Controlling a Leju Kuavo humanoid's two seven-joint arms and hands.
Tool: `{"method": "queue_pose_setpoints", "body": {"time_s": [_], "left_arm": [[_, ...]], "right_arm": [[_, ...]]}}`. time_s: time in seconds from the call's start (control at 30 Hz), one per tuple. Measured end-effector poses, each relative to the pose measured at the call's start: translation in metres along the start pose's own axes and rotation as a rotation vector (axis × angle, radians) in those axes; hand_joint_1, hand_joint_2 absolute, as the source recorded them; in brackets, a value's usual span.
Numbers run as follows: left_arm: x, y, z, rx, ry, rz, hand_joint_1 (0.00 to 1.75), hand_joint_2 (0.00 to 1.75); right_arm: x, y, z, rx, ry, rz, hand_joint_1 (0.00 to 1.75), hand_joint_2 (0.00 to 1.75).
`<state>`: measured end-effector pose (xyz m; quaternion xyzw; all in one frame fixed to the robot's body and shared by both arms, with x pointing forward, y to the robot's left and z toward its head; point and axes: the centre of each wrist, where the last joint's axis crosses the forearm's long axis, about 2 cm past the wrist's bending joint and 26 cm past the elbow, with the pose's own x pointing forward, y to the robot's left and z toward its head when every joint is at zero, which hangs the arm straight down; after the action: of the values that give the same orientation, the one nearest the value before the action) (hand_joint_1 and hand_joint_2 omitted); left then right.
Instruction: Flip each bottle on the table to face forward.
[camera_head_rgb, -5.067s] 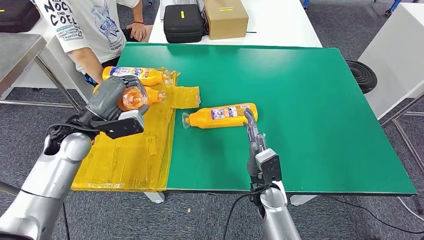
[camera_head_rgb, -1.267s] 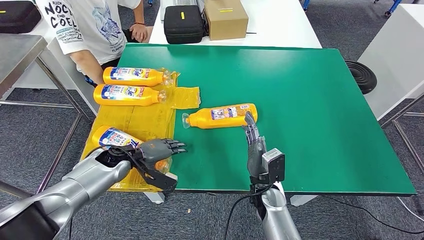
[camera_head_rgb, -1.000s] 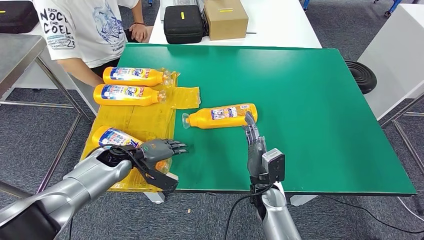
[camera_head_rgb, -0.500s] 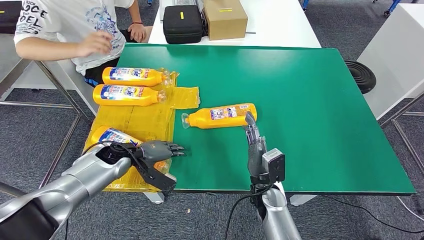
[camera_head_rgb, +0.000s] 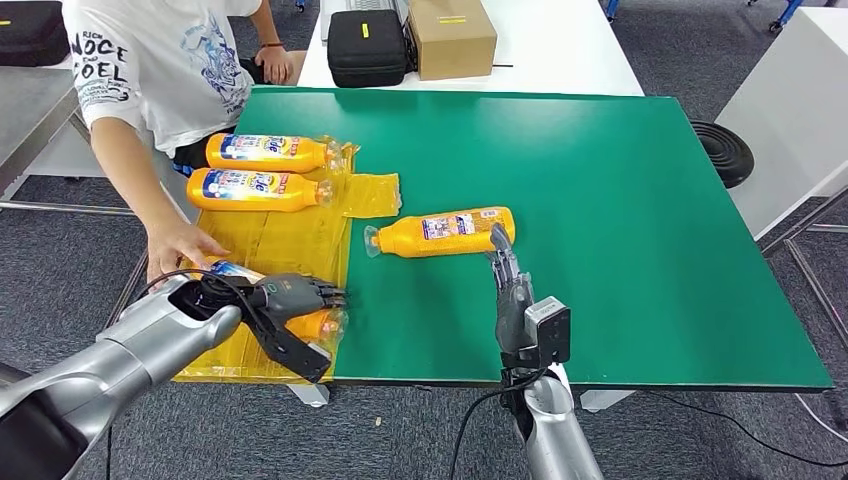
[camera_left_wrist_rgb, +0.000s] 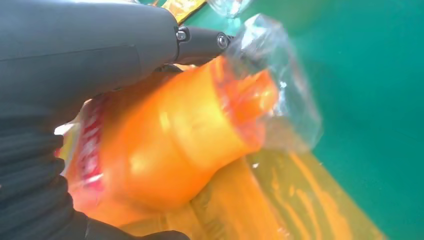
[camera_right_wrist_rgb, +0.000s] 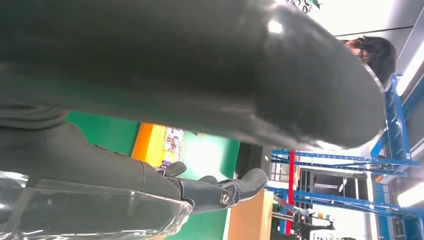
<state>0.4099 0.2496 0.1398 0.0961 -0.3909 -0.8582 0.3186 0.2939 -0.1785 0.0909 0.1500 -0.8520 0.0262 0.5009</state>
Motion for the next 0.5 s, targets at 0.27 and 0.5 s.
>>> {"method": "queue_pose_setpoints", "body": {"time_s": [0.27, 0.5], "left_arm": [[-0.007, -0.003, 0.016, 0.020, -0.001, -0.011, 0.00, 1.75], [-0.011, 0.000, 0.029, 0.004, -0.017, -0.005, 0.00, 1.75]], "right_arm": [[-0.001, 0.000, 0.000, -0.008, 0.004, -0.011, 0.00, 0.00], [-0.002, -0.001, -0.005, -0.012, 0.000, -0.014, 0.00, 0.00]]}}
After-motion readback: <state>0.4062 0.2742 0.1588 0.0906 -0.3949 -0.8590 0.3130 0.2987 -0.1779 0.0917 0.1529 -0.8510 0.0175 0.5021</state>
